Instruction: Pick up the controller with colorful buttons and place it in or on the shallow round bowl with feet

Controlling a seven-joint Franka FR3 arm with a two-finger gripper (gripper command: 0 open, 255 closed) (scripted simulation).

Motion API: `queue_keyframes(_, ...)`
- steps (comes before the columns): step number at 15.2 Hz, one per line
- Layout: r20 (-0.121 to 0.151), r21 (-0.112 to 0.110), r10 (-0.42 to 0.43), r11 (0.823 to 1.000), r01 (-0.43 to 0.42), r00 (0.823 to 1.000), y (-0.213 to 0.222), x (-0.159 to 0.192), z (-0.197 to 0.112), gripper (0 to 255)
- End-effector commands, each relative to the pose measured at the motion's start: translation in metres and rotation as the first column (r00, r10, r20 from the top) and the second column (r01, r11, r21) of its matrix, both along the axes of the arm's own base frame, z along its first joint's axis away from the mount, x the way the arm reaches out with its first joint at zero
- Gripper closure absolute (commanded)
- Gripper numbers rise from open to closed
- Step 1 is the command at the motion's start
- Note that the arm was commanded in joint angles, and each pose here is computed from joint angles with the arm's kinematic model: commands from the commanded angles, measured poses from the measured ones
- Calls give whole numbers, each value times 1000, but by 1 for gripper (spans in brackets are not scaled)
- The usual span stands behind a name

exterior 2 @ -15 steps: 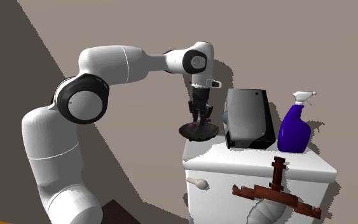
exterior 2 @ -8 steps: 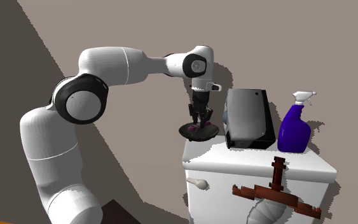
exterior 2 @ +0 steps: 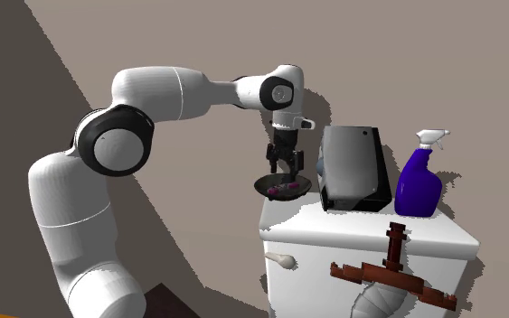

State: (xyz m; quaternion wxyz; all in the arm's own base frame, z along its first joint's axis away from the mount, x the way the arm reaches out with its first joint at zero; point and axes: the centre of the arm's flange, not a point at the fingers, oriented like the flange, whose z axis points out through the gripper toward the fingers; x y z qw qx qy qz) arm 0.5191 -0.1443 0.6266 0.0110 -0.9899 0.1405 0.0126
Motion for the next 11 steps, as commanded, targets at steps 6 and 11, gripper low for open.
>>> queue_keyframes(6, 0, 0, 0, 1000, 0, 1000, -1, 1, 50, 0)
queue_keyframes(11, 0, 0, 0, 1000, 0, 1000, -1, 1, 50, 0)
